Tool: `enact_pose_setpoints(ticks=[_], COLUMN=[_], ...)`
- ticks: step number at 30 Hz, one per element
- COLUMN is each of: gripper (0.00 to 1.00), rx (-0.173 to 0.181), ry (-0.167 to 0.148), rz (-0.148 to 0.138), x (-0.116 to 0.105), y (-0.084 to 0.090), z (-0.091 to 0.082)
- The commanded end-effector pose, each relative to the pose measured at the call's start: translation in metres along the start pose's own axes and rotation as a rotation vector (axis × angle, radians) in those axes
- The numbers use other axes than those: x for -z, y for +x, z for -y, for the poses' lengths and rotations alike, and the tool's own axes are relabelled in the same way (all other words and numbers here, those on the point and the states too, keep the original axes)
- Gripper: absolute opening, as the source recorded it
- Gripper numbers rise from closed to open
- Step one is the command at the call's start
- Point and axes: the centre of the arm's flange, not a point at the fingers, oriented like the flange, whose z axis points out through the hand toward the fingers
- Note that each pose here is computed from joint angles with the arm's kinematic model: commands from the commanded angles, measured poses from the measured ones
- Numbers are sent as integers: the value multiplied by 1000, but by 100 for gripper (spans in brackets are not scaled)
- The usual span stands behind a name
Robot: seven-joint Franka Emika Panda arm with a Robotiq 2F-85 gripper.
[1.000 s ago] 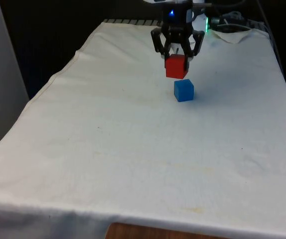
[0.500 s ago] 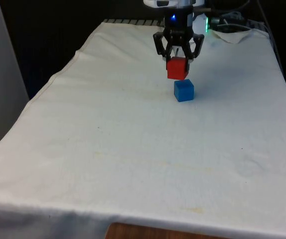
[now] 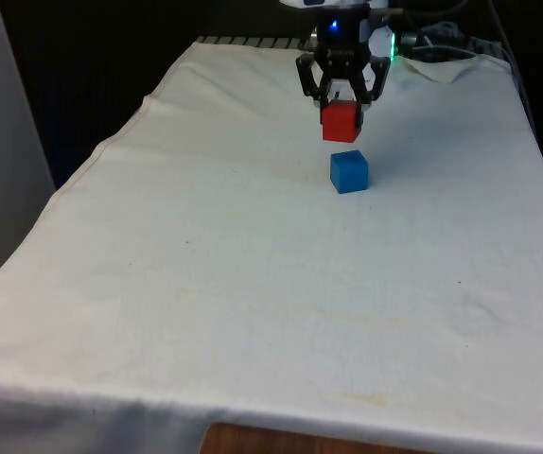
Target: Stack the two cubes.
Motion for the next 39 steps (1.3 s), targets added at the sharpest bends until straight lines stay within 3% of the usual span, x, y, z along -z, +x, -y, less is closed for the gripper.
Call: enact_pose_setpoints(ticks=[1, 20, 29, 39], gripper=[2, 2, 2, 2], rx=[1, -7, -2, -6], ry=[0, 4, 4, 9], rz=[-7, 4, 18, 9], x=[0, -4, -7, -23], y=[0, -6, -8, -10], z=[0, 27, 30, 31])
